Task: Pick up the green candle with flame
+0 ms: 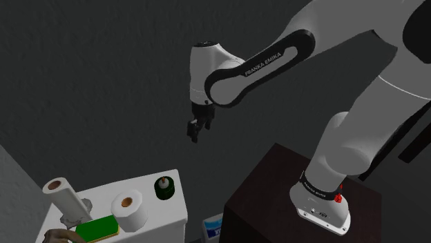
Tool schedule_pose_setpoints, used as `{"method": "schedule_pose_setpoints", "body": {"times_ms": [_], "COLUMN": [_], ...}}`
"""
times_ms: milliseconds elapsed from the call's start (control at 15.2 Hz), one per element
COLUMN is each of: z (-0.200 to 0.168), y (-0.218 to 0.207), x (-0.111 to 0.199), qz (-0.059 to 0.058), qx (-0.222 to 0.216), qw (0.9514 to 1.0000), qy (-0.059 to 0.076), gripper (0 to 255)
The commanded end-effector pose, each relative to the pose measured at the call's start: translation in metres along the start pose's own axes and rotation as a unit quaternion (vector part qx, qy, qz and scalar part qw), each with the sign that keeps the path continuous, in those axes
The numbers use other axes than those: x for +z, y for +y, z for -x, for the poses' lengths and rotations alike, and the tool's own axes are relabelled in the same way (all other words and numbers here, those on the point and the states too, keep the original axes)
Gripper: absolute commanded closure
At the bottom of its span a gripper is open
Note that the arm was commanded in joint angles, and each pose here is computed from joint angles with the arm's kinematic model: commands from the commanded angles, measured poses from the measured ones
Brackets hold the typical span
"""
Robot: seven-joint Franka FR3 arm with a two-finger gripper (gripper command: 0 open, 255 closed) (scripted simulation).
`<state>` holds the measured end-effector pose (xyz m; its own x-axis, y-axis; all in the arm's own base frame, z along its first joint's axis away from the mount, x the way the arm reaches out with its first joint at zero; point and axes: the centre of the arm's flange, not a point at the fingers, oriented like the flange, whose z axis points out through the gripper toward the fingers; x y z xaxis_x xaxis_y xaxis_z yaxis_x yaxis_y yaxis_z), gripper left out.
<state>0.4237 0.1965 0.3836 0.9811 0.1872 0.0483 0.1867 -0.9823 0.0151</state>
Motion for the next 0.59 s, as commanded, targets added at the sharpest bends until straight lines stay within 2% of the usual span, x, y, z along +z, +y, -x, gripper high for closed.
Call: {"method": "schedule_pose_setpoints", "body": {"times_ms": [0,528], "z": [-0.012,-0.052], "y": [-0.015,-0.08], "x": [0.019,0.093], "qz": [0.0,0.0], "qx": [-0.003,-0.017], "qw": [1.0,0.9998], "qy": [-0.001,-0.009], "gripper": [0,0]}}
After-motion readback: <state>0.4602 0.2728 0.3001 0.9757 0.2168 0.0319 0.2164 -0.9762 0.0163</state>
